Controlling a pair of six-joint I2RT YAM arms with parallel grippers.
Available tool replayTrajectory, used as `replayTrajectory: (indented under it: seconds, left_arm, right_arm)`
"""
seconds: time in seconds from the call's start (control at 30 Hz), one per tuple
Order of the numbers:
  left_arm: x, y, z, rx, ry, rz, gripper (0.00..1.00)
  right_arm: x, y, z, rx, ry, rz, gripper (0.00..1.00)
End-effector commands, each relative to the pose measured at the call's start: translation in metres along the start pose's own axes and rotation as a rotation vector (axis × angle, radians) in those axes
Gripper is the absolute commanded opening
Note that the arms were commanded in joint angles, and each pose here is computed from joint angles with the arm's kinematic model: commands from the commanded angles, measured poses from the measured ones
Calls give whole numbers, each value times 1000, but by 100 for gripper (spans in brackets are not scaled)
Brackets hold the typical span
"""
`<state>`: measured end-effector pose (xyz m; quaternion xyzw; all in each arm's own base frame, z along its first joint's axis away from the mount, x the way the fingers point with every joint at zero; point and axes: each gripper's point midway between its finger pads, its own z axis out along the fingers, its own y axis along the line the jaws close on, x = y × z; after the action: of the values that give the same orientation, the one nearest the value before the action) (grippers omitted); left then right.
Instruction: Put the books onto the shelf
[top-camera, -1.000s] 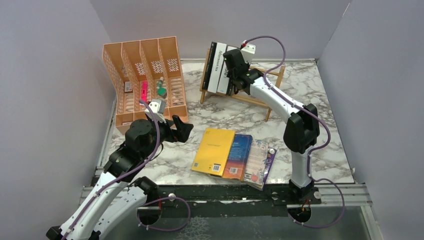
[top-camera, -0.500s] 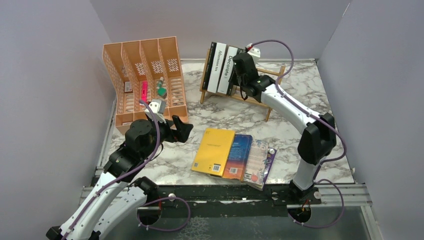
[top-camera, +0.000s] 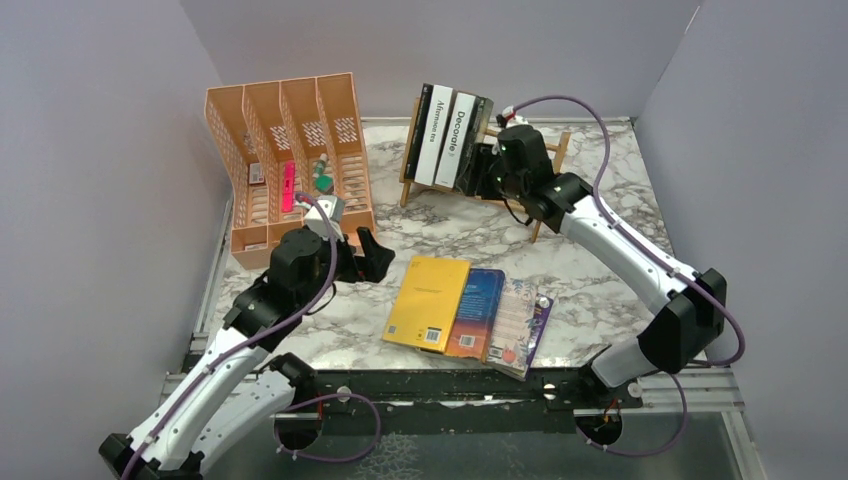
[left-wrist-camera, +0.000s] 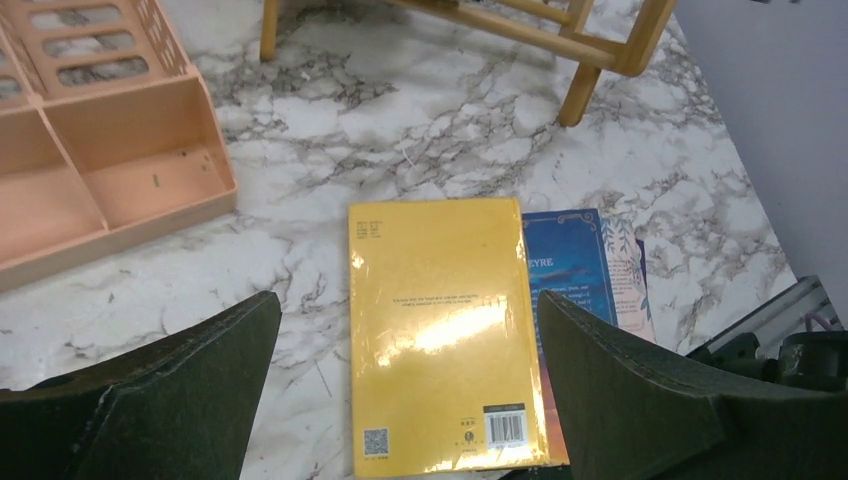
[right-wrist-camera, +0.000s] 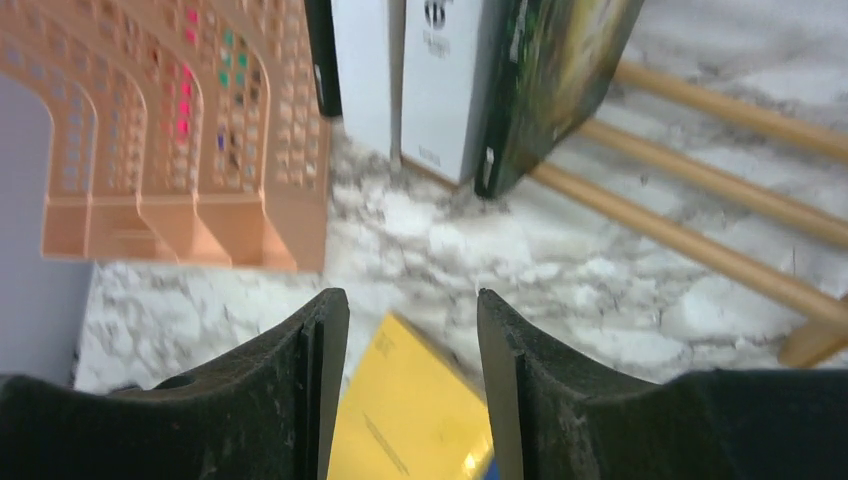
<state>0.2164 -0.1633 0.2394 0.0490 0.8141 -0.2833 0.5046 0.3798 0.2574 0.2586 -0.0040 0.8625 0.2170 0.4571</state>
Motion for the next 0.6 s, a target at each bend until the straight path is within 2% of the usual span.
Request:
replayTrajectory:
  seconds: [0.0, 0.1, 0.2, 0.3, 0.4, 0.57]
  left_arm:
    - [31, -2, 17, 14, 112, -102, 99]
    - [59, 9, 31, -32, 188, -169, 99]
    - [85, 19, 43, -77, 236, -243, 99]
    - [102, 17, 56, -53, 282, -289, 99]
    - [114, 13, 69, -14, 299, -324, 99]
    - [130, 13, 85, 12, 305, -361, 99]
  right_arm:
    - [53, -1, -35, -103, 182, -46, 57]
    - [81, -5, -49, -145, 240, -36, 59]
    - [109, -19, -55, -115, 296, 11, 62]
    - [134, -27, -61, -103, 362, 51, 63]
    - [150, -32, -67, -110, 393, 58, 63]
    - [154, -34, -73, -138, 373, 52, 63]
